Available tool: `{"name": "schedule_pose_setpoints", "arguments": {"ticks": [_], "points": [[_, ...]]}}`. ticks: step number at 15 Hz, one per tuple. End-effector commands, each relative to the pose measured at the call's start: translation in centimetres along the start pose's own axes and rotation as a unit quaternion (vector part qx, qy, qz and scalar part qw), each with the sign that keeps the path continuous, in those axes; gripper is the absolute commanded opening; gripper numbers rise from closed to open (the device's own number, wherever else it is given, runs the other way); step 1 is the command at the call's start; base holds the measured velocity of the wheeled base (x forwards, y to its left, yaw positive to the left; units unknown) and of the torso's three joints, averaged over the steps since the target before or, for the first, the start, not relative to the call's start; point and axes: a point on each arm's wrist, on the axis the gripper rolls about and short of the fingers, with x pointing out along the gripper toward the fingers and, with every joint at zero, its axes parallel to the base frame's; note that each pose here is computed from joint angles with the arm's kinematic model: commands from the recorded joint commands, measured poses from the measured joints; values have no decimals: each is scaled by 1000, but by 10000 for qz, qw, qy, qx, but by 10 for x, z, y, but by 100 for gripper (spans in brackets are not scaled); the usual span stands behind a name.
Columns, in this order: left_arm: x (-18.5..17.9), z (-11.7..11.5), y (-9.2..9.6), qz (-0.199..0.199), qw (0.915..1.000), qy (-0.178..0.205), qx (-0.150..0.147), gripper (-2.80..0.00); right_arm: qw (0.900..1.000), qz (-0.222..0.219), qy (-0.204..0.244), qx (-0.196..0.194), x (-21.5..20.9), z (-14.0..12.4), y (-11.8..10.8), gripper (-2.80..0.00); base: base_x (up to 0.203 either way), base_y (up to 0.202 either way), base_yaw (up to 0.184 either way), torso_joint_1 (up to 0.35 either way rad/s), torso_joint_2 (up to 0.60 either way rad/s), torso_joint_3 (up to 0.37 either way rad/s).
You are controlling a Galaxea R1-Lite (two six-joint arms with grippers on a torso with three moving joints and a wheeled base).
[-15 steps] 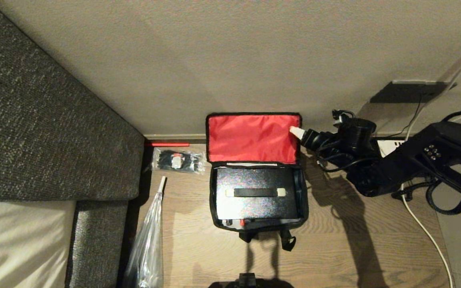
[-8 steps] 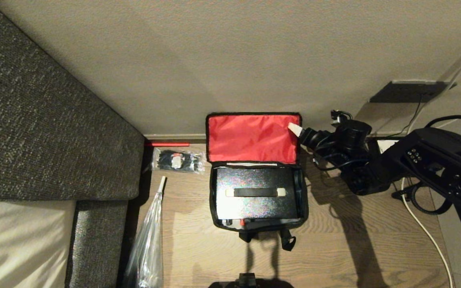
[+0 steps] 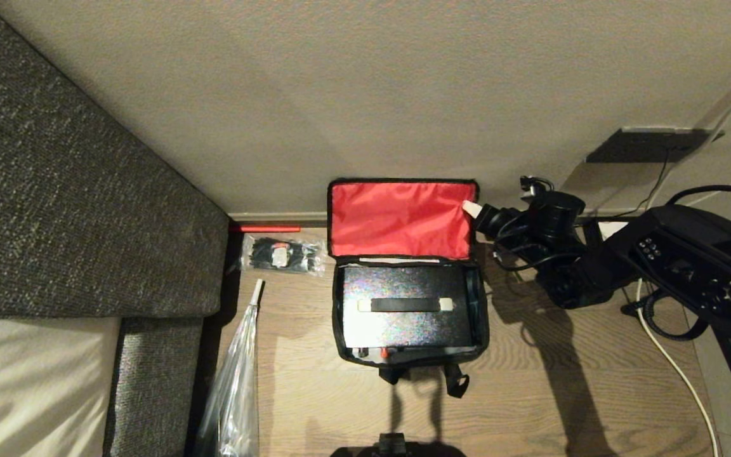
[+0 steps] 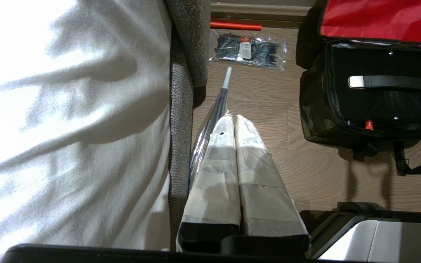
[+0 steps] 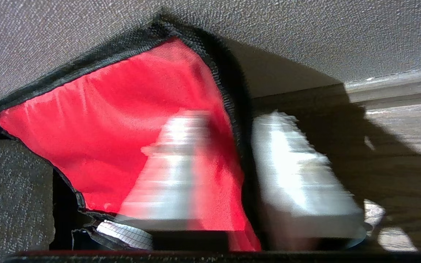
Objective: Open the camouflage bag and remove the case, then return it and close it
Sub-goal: Close the top of the storage box
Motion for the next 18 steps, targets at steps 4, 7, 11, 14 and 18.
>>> {"name": "schedule_pose_setpoints", "arguments": {"ticks": [4, 7, 11, 14, 18], "points": [[0, 0, 0, 17, 10000, -3, -4, -280, 10000, 19, -11, 7, -13, 14, 11, -280, 0, 0, 0, 0, 0, 0], [0, 0, 0, 5, 10000, -3, -4, -280, 9999, 88, 77, -31, -28, 22, 20, -280, 0, 0, 0, 0, 0, 0], [0, 0, 0, 3, 10000, -3, -4, -280, 9988, 161, 393, -248, -52, 22, 27, -280, 0, 0, 0, 0, 0, 0], [0, 0, 0, 3, 10000, -3, -4, -280, 9948, 168, 821, -583, -77, 11, 30, -280, 0, 0, 0, 0, 0, 0], [0, 0, 0, 4, 10000, -3, -4, -280, 9912, 343, 959, -843, -94, 9, 37, -280, 0, 0, 0, 0, 0, 0]]}}
